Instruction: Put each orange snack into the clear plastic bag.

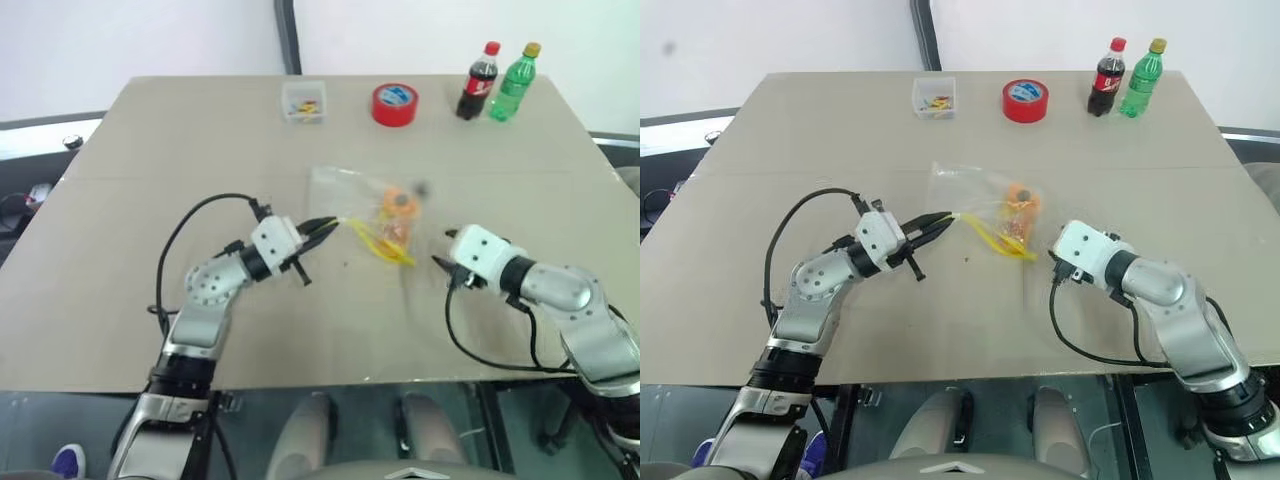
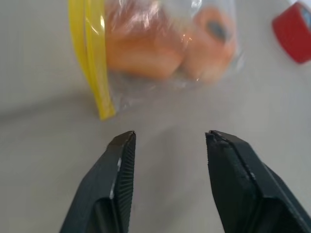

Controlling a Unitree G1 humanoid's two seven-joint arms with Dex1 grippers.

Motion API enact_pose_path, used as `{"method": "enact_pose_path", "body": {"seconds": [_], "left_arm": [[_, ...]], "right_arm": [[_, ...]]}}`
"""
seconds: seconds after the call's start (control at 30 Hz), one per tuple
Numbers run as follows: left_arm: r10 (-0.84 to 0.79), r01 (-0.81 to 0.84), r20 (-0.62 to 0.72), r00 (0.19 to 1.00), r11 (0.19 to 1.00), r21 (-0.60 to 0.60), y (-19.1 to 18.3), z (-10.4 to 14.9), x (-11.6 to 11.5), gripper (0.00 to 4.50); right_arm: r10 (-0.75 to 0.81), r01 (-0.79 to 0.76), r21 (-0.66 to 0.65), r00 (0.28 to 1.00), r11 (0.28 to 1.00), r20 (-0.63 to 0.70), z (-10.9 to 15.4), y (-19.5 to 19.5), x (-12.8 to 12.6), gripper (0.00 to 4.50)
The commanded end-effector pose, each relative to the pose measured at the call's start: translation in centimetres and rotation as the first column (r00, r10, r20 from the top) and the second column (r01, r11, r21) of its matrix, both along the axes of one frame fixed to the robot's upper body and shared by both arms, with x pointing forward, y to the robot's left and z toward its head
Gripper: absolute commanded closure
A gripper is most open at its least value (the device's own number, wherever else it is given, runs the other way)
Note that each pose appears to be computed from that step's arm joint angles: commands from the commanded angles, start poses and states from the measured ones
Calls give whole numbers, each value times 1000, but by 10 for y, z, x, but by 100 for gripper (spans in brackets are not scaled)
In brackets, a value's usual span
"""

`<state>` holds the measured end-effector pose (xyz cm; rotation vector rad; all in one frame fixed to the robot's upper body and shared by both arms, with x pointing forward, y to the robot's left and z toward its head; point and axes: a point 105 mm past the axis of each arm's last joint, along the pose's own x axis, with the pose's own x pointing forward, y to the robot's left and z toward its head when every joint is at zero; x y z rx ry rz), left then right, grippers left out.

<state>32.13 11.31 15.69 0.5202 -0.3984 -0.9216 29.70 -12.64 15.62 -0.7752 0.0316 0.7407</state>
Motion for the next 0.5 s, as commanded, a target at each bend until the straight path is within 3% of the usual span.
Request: {"method": "enact_pose_path", "body": {"seconds": [0.03,0.2,0.43,0.5], "left_arm": [[-40,38,87,995,999,29,-6,10,-7,450],[-55,52,90,994,998,37,-9,10,-6,450],[-53,52,53,997,998,22,-10,8,-1,450],[-56,55,54,997,998,23,-11,8,-1,450]], "right_arm": [[124,-134,84,985,987,118,42,31,-13,235],[193,-218,149,967,965,168,56,84,-6,235],[268,-274,-8,934,962,234,49,104,2,235],[287,-284,-46,928,958,238,46,106,4,311]]}}
